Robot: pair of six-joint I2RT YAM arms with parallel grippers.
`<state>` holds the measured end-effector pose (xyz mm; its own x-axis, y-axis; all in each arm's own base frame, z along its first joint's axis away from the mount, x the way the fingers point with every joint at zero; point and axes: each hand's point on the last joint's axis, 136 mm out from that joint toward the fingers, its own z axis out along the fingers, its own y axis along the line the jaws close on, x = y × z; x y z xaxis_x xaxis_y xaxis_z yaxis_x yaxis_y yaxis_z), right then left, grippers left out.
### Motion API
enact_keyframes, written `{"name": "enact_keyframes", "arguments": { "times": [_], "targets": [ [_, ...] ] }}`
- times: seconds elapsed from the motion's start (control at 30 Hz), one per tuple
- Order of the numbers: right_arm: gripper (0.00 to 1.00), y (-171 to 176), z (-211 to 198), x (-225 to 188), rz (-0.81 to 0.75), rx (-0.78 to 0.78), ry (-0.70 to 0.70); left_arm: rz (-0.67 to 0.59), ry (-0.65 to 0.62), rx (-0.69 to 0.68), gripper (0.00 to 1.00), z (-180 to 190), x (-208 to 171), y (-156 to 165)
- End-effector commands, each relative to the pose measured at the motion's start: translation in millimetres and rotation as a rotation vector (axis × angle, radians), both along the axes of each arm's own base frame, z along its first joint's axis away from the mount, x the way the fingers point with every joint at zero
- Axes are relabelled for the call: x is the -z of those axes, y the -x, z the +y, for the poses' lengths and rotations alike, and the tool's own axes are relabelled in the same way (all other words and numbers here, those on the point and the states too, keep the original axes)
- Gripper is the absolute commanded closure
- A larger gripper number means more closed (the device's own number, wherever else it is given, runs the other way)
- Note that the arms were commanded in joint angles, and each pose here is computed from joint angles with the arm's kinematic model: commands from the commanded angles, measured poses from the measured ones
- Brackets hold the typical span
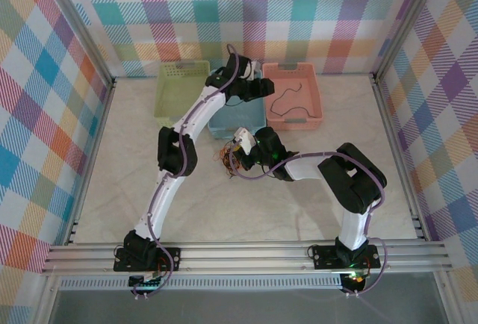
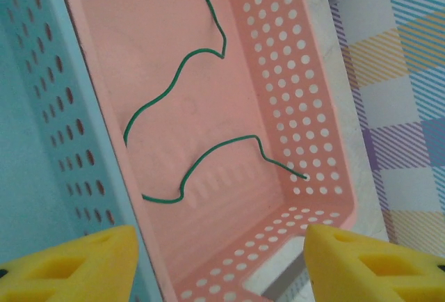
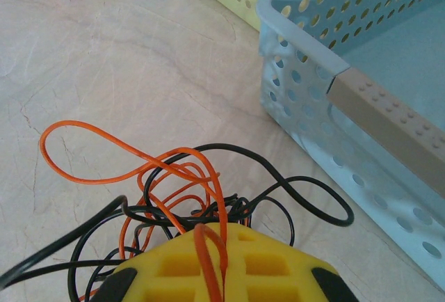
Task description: Untangle the cables
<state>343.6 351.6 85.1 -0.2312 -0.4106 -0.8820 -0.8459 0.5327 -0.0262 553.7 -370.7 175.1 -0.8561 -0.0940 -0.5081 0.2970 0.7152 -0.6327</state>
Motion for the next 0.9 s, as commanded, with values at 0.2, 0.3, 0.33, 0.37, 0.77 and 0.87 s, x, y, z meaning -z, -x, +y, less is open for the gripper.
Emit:
{"name": "enact_keyframes", "arguments": {
  "times": [0.2,0.3,0.33,0.37,0.77,0.87],
  "targets": [
    [1.0,3.4,3.1,-12.1,-0.018,-0.021,-0.022,-0.21,-0.072,-0.148,0.36,95.5,-126.6,52.1],
    [1.0,3.4,3.8,-14.4,-0.018,-0.021,-0.031,-0.177,-0.065,-0.215,0.36,136.0,-110.3,83.5],
    [1.0,3.4,3.9,-14.7,-0.017,-0.021,-0.032,-0.147,-0.069,-0.242,0.36,151.0,-95.1,97.8],
    [1.0,3.1,3.9,-14.5,-0.016,-0.019,-0.032,-0.123,-0.067,-0.269,0.36,165.8,-81.8,112.3],
    [0.99,1.9,6.0,-13.4,-0.005,-0.021,-0.032,0.129,-0.109,-0.348,0.37,228.4,34.3,227.3],
    [0.99,1.9,5.9,-14.1,-0.006,-0.022,-0.03,0.173,-0.087,-0.321,0.37,220.8,44.3,226.9]
  ]
}}
